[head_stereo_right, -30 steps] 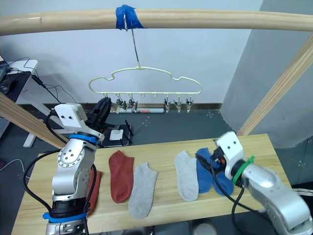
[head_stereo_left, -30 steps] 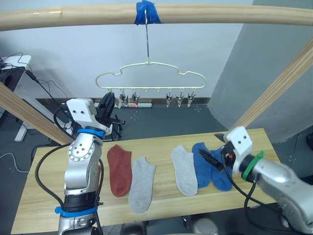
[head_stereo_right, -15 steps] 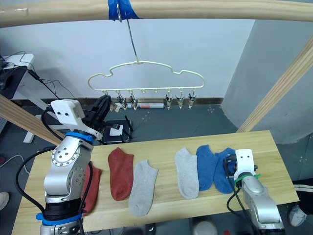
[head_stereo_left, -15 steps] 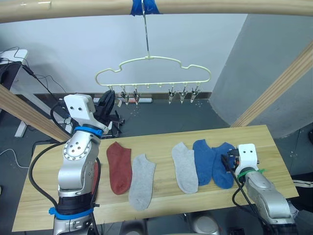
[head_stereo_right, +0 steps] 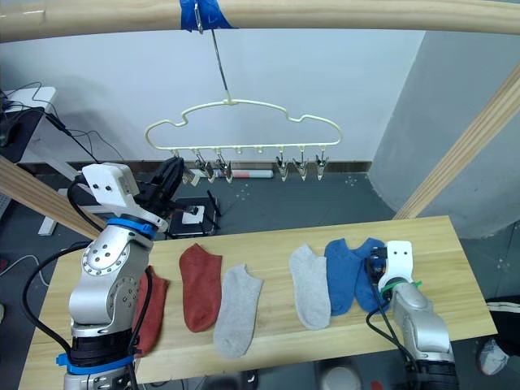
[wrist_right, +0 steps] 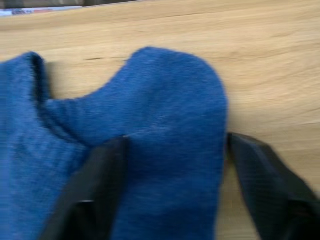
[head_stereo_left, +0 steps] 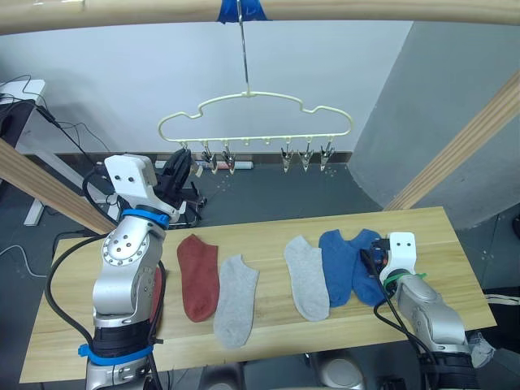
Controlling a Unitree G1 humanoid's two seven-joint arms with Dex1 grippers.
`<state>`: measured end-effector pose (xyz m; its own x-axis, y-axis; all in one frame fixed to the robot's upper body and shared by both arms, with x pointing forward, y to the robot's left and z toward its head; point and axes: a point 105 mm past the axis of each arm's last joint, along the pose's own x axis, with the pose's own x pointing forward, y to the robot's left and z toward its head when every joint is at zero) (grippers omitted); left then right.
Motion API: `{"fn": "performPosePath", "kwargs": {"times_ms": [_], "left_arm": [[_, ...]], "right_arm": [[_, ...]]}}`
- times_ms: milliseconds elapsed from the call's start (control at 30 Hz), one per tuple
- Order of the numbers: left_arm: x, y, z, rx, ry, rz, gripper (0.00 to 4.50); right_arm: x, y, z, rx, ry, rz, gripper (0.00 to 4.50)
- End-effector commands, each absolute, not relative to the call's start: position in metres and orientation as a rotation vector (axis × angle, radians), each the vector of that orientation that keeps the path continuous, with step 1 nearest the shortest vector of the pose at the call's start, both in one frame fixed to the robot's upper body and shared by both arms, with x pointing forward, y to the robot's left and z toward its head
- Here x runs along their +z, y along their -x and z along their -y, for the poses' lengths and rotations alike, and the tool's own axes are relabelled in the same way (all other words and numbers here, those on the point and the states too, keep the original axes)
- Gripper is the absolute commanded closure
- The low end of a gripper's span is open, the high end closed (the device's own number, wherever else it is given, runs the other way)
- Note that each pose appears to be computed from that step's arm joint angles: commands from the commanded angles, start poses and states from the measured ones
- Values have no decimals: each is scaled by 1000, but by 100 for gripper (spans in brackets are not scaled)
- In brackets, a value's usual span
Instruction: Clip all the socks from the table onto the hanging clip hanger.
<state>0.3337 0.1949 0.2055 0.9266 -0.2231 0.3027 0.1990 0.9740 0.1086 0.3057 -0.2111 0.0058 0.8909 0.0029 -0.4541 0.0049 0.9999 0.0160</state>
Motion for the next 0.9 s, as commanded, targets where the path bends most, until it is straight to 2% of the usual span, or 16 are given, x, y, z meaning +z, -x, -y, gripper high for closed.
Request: {"fn": "performPosePath", "kwargs": {"times_ms": [33, 200, 233, 400, 567, 733, 767, 900], "left_arm": [[213, -328, -199, -212, -85, 339, 450], [213, -327, -197, -245, -66, 329, 450], [214, -326, -196, -259, -60, 327, 450], [219, -322, -194, -334, -27, 305, 450], [227, -314, -192, -442, 32, 248, 450], [236, -307, -192, -531, 94, 178, 450], [237, -307, -191, -551, 113, 163, 450], [240, -307, -189, -586, 155, 129, 450]], "right_arm": [[-10, -295, 221, -36, -18, -539, 265], [-6, -295, 225, -43, 4, -517, 436], [-3, -295, 225, -37, 12, -509, 443], [16, -295, 228, -12, 69, -440, 443], [82, -293, 213, 175, 333, -223, 443], [145, -282, 146, 586, 463, -6, 443], [152, -277, 128, 691, 471, 20, 443], [155, -265, 88, 924, 450, 38, 443]]}}
